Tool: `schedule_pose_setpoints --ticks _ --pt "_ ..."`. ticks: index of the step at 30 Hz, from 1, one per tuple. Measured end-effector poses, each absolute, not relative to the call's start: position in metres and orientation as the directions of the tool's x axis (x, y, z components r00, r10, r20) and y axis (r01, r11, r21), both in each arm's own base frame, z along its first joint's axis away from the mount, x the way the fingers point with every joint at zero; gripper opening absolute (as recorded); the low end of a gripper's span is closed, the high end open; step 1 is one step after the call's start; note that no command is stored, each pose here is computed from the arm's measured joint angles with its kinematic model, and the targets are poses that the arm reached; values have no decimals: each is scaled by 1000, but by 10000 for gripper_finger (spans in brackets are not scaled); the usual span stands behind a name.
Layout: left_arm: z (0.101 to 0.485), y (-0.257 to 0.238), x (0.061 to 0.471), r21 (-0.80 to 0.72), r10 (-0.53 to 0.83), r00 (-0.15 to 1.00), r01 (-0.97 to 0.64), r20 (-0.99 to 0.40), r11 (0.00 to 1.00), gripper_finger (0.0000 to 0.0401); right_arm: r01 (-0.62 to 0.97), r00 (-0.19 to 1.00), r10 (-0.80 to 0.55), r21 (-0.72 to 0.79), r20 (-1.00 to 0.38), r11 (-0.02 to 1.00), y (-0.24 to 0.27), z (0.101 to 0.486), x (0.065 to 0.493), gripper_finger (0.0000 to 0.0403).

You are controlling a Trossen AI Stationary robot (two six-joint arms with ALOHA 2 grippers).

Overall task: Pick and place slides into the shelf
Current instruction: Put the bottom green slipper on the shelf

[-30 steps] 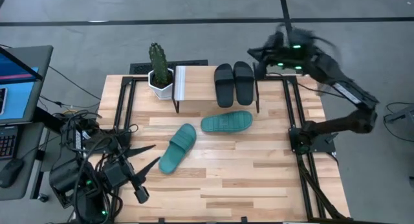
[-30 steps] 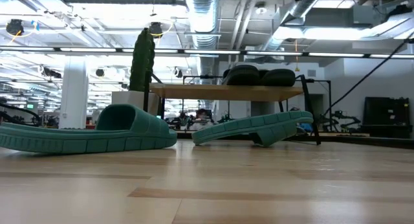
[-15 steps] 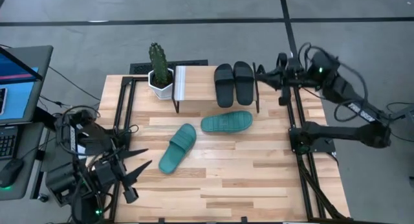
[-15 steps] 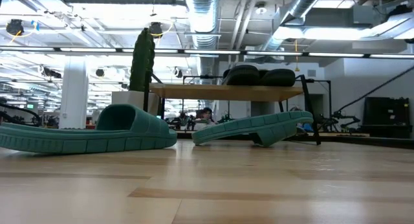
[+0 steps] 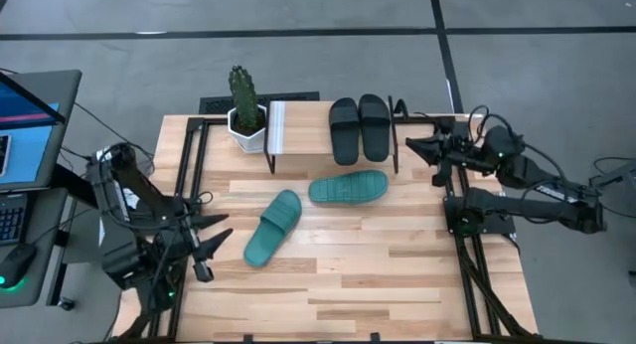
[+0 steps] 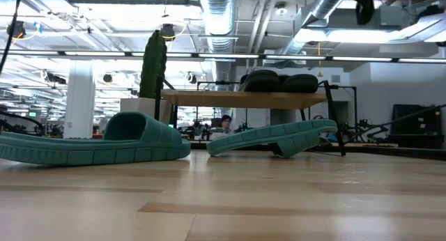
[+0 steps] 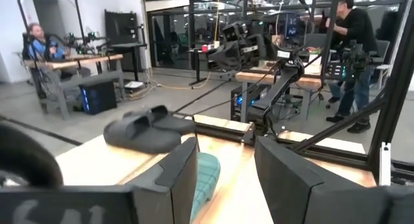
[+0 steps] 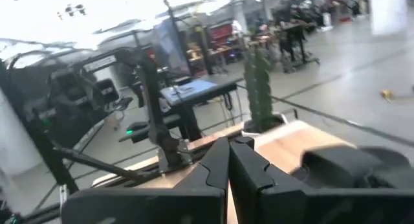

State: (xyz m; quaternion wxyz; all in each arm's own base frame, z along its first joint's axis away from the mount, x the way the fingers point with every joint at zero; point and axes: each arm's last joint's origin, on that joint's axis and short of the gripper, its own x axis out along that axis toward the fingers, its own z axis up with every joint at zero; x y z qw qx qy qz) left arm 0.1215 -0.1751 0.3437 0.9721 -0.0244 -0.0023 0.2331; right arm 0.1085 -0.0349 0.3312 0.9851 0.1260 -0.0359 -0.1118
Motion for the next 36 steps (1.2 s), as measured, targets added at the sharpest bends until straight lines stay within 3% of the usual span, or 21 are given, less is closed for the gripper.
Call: schedule_pose_setpoints --ticks 9,19,24,28,36 --pt "310 -171 124 -55 469 883 -468 -3 882 144 255 967 -223 446 -123 858 -28 309 105 0" --pt "305 -156 147 -5 579 814 -580 -55 815 144 202 977 -145 453 -156 868 -18 306 107 0" --pt "301 -151 162 -9 603 764 -621 -228 784 144 181 978 -114 442 -173 879 -14 305 107 0" --pt "296 -148 175 74 566 720 -590 -401 804 144 168 973 -90 391 -212 905 -12 301 106 0" --pt "267 -155 210 420 466 608 -229 -643 878 144 145 963 -63 306 -261 941 -9 297 106 0"
